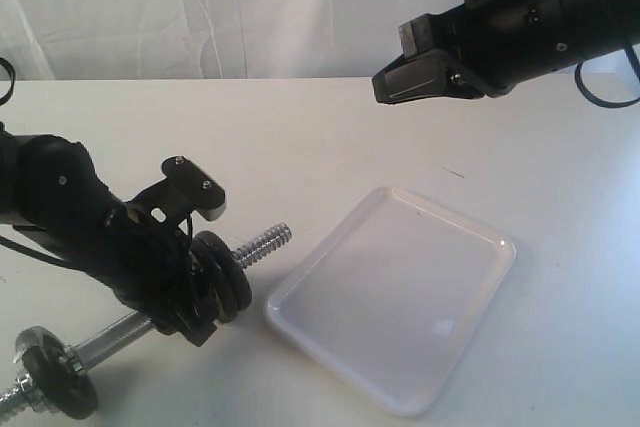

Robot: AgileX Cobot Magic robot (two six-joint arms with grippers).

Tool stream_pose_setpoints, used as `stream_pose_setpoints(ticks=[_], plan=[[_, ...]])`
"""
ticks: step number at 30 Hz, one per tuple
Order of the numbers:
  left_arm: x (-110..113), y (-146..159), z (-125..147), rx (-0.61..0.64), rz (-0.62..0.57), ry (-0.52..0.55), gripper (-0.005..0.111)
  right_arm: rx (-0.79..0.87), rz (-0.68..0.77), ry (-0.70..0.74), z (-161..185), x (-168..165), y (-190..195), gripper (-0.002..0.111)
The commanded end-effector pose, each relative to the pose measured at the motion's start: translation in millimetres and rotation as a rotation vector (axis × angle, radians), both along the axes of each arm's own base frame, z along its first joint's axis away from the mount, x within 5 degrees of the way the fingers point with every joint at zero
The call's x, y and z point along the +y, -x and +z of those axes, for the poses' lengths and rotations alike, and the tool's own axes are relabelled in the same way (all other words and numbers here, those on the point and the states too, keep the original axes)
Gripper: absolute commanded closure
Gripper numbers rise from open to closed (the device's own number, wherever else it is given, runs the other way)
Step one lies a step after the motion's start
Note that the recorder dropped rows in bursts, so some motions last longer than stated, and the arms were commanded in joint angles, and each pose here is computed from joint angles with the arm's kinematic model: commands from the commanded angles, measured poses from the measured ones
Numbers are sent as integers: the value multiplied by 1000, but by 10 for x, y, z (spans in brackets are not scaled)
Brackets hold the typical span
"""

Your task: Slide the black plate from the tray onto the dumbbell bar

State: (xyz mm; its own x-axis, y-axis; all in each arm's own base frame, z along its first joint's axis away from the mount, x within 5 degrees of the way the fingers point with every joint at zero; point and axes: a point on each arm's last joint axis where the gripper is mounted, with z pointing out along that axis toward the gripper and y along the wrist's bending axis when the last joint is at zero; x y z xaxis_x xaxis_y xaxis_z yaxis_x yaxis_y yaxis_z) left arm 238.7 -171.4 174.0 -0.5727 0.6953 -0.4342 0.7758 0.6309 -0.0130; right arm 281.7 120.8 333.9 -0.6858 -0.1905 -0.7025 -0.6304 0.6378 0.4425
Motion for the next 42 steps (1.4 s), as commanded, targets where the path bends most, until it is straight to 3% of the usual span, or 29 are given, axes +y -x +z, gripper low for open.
stream_pose_setpoints(ticks=[1,12,20,33,35,41,42], plan=[[4,49,29,46,-2,-2,47,-10,12,-1,11,12,30,108],[113,69,-9,79,30,-121,48,-8,11,-2,11,12,30,108],[130,70,-13,91,65,-133,59,-8,11,-2,11,12,30,108],[134,77,-129,145,58,-173,59,-8,11,-2,11,12,30,108],[134,77,-129,145,58,-173,66,-8,11,-2,11,12,30,108],[116,43,-120,108,63,-150,106,-8,11,-2,11,12,30,108],[107,38,-111,96,63,-143,107,-8,11,-2,11,12,30,108]])
